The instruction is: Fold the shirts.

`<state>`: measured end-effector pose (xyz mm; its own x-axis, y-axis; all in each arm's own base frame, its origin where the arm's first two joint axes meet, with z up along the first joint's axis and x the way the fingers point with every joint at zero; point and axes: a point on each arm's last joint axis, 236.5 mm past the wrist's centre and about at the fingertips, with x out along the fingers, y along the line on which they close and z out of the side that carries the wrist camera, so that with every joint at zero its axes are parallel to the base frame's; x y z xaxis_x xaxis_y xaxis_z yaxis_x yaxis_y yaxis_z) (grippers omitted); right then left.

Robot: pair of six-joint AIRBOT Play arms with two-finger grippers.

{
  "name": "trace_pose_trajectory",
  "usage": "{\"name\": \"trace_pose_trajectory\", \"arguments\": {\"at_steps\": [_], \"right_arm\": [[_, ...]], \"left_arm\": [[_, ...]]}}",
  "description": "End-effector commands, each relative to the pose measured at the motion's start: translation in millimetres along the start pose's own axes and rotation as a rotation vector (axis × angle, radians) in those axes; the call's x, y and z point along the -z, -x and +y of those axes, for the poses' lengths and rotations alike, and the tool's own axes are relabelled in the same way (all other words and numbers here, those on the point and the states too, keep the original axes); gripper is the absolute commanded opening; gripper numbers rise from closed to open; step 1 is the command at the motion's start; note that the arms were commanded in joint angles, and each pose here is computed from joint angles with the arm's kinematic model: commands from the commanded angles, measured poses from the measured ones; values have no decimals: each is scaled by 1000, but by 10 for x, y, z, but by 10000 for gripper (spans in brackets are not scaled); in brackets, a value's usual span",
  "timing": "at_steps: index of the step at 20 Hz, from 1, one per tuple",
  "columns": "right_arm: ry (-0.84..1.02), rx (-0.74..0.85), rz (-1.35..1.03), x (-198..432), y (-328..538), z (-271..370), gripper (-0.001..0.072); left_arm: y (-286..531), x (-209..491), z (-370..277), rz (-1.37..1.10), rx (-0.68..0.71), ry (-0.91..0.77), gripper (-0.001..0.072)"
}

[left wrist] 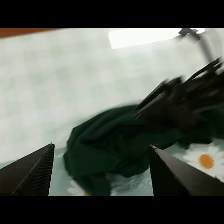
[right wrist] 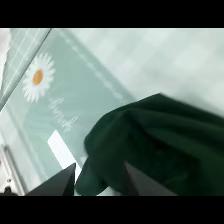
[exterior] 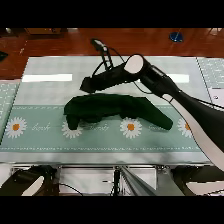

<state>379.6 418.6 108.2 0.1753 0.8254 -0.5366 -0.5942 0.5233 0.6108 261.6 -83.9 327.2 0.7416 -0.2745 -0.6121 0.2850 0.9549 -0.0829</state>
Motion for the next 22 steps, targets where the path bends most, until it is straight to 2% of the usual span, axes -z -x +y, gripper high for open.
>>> {"name": "trace_pose_trajectory", "arguments": {"at_steps": [1, 3, 5, 7, 10, 13, 16, 18, 22], "right_arm": [[-6, 80, -128, -448, 759, -338, 368], [9, 225, -234, -710, 1620, -740, 369], [-5, 428, -281, -692, 2526, -1216, 369], [-54, 629, -229, -373, 3248, -1655, 399], [-210, 869, -53, 398, 4103, -2199, 422], [-357, 889, -98, 693, 4444, -2454, 422], [-419, 847, -125, 836, 4420, -2582, 422], [-432, 833, -111, 921, 4337, -2644, 422], [-441, 811, -71, 1091, 4194, -2734, 422]], "left_arm": [[-354, 306, 194, 121, -60, -61, 719], [-601, 519, 252, 186, -65, -63, 719], [-850, 717, 394, 231, -90, -30, 718], [-1076, 981, 569, 290, -112, 13, 708], [-1380, 1542, 664, 421, -20, 139, 701], [-1595, 1907, 692, 431, 139, 382, 701], [-1781, 2149, 923, 358, 193, 722, 703], [-1887, 2355, 973, 365, 243, 867, 706], [-2129, 2664, 872, 463, 337, 964, 719]]}}
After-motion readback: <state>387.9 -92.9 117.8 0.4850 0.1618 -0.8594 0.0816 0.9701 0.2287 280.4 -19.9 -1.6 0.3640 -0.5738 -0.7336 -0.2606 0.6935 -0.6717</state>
